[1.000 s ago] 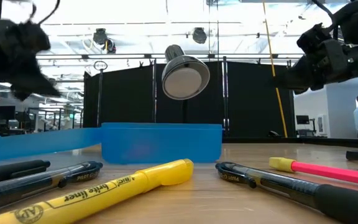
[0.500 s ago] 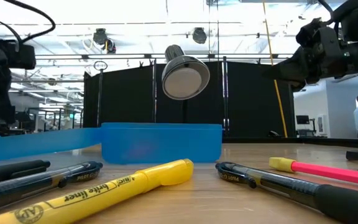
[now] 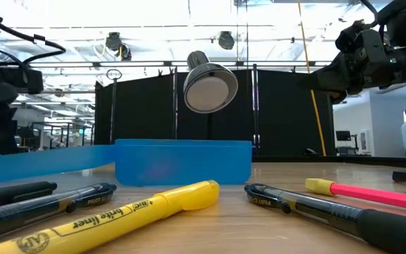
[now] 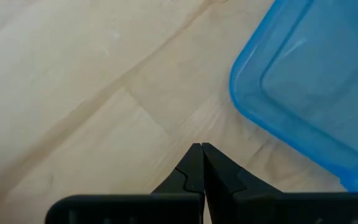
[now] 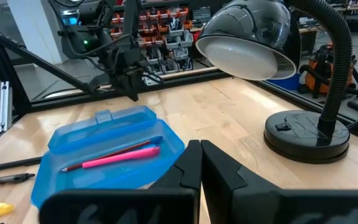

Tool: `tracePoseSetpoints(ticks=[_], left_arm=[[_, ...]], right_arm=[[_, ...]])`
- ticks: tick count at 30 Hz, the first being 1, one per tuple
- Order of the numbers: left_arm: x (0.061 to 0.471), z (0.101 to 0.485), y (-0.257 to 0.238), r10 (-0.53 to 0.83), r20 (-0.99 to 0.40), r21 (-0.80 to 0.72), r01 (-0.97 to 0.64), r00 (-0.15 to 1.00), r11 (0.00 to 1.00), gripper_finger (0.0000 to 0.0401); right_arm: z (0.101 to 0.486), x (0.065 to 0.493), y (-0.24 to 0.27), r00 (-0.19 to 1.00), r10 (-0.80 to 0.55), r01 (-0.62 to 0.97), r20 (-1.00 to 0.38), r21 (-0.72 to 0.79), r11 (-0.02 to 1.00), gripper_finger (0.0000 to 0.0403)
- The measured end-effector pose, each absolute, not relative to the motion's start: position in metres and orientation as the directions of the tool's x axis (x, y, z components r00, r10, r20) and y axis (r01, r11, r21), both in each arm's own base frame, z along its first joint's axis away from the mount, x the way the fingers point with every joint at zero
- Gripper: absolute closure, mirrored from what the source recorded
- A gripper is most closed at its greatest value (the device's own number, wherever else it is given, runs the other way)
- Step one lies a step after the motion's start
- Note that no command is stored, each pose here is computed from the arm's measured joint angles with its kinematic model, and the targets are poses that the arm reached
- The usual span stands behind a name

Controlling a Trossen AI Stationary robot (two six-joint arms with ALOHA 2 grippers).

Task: Pick & place school supplies into a supply box
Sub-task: Adjust the blue supply box on the table

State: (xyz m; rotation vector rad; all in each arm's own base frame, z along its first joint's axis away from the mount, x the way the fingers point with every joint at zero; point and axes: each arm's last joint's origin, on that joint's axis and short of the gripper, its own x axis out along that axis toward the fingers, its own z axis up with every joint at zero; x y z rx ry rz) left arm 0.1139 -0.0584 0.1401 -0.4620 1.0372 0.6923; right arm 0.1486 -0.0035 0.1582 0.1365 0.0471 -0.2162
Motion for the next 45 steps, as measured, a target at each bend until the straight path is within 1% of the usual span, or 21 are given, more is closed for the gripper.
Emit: tracePoseSetpoints(ticks=[2,6,9,15,34,38,42,45], left_arm=[[0.117,0.137,-0.059,0.299,-0.898,-0.02,-0.711,0.322,0.703,0.0398],[0.12,0.131,-0.059,0.29,-0.92,0.015,-0.718,0.262,0.696,0.0397],[0.121,0.128,-0.059,0.303,-0.92,0.034,-0.722,0.247,0.691,0.0397],[0.133,0.125,-0.061,0.268,-0.914,-0.016,-0.687,0.305,0.727,0.0397],[0.153,0.126,-0.035,0.25,-0.916,-0.007,-0.636,0.312,0.771,0.0399],[0.157,0.126,-0.029,0.256,-0.907,-0.006,-0.619,0.334,0.785,0.0399],[0.164,0.128,-0.023,0.26,-0.887,-0.026,-0.603,0.383,0.797,0.0399],[0.165,0.128,-0.019,0.26,-0.887,-0.023,-0.599,0.381,0.8,0.0399]], right_arm=[[0.158,0.149,-0.003,0.976,-0.211,0.217,-0.061,0.13,0.967,0.0403],[0.158,0.149,-0.003,0.976,-0.211,0.217,-0.061,0.13,0.967,0.0403],[0.158,0.149,-0.003,0.976,-0.211,0.217,-0.061,0.13,0.967,0.0403],[0.158,0.149,-0.003,0.976,-0.211,0.217,-0.061,0.13,0.967,0.0403],[0.158,0.149,-0.003,0.976,-0.208,0.215,-0.065,0.13,0.968,0.0403],[0.158,0.149,-0.003,0.976,-0.208,0.215,-0.065,0.129,0.968,0.0403],[0.158,0.149,-0.003,0.976,-0.208,0.215,-0.065,0.13,0.968,0.0403],[0.158,0.149,-0.003,0.976,-0.208,0.215,-0.068,0.129,0.968,0.0403]])
